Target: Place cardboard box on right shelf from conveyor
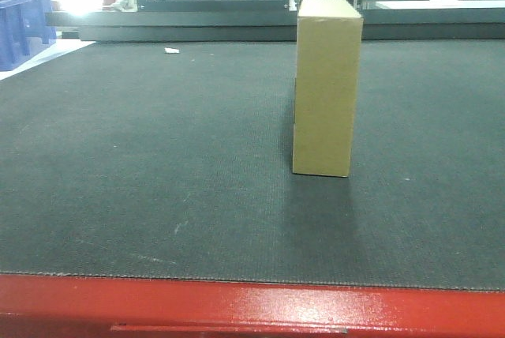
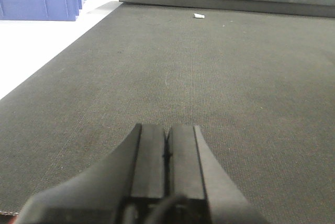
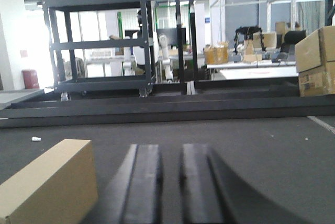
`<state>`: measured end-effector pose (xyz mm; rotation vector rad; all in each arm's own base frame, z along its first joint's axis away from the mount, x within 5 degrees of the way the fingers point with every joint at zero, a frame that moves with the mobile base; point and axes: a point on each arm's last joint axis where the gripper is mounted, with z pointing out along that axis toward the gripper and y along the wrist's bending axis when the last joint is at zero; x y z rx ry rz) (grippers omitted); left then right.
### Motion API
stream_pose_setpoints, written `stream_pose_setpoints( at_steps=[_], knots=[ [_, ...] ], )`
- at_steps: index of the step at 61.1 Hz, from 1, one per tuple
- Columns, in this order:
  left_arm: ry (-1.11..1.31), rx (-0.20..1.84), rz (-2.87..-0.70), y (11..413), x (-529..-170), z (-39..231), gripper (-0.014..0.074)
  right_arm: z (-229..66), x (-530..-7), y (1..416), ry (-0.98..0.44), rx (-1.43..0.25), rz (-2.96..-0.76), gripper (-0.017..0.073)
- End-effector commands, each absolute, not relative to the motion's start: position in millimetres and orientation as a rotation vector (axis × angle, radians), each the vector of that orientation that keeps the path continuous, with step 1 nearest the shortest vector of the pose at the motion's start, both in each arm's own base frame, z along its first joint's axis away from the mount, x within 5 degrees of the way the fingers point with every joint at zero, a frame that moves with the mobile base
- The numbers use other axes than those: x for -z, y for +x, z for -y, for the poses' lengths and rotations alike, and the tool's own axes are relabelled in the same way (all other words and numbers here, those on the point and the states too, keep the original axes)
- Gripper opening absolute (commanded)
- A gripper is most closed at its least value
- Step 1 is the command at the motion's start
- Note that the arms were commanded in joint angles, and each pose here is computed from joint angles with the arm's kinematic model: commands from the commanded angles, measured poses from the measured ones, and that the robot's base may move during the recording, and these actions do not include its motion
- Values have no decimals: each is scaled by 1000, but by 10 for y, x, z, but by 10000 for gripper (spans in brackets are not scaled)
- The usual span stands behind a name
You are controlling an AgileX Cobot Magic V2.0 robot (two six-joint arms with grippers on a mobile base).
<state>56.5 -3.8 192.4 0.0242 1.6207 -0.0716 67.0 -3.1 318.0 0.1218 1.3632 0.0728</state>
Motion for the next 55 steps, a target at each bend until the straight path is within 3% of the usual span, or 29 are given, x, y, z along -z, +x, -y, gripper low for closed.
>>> stream_pose_setpoints(
  at_steps=[1, 8, 19, 34, 46, 55],
  knots=[
    [14, 74, -1526, 559, -1986, 32, -116, 22, -3489, 854, 93, -75, -1333, 474],
    [14, 74, -1526, 559, -1986, 32, -116, -39, -3653, 1180, 24, -83, -1411, 647],
    [14, 74, -1526, 559, -1986, 32, -116, -308, -3907, 1732, -117, -159, -1491, 631],
    [14, 74, -1526, 559, -1986, 32, -116, -959, -4109, 2391, -245, -349, -1693, 631],
    [14, 74, -1526, 559, -1986, 32, -116, -1362, -4253, 2834, -163, -429, -2015, 631],
    [14, 74, -1526, 559, -1986, 32, -116, -1489, -4284, 3089, 66, -330, -2246, 631]
  ],
)
